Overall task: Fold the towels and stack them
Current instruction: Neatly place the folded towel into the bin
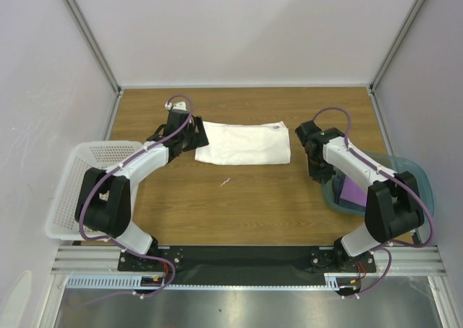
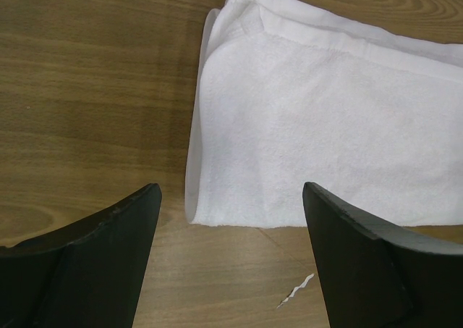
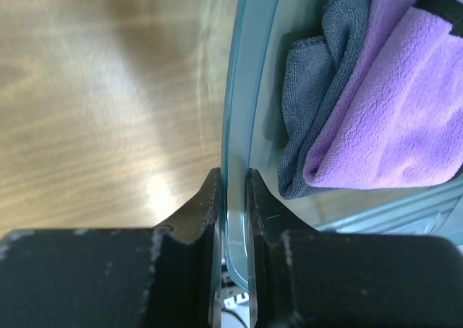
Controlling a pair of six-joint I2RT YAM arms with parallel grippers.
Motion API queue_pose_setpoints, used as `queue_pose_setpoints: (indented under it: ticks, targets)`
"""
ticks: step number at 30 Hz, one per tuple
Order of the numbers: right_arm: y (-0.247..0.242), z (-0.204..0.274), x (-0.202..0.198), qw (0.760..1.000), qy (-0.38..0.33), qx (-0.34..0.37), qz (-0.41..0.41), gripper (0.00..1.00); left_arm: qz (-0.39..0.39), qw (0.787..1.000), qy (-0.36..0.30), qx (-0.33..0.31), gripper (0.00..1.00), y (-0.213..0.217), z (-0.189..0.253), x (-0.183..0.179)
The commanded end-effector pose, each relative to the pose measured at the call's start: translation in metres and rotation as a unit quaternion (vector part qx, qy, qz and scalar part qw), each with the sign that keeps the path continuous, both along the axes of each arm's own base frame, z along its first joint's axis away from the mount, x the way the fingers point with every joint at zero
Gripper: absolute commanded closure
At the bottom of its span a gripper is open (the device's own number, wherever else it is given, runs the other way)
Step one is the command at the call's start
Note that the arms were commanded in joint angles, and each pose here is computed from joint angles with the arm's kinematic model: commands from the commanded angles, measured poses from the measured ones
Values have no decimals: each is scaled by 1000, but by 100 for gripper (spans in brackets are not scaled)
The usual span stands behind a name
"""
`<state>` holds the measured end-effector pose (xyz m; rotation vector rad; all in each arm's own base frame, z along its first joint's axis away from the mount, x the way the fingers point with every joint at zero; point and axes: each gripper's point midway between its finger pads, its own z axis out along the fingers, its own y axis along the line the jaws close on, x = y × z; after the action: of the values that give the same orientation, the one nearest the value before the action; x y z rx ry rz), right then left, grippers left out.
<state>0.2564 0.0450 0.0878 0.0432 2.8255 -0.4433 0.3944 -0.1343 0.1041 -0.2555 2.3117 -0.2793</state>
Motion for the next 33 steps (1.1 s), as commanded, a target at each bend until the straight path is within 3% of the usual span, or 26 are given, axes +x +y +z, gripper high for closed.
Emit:
queue_pose_setpoints:
  ticks: [1,9,12,15,19,22,26,33]
  targets:
    - [16,7,-20,999,27,36,-9,100,6,1000,-24,-12,15,1,18,7]
    - [7,2,-62,997,36,54,-35,100,8,1000,-19,-9,15,1,14,8]
    - [21,11,-61,995,22,99,-10,94,6,1000,-17,-9,15,0,13,9]
    - [19,18,-59,995,18,95,-4,83,7,1000,-19,-8,15,1,14,9]
    - [30,30,-59,992,28,119,13,38,8,1000,-20,-6,14,1,16,10]
    - [49,60,-44,986,-10,165,37,16,5,1000,-18,-8,14,0,16,8]
    - [67,112,-8,972,-101,205,59,5,5,1000,-17,-7,14,1,17,7]
    - [115,155,106,921,-274,248,119,1,-5,1000,-3,-19,14,-2,10,0]
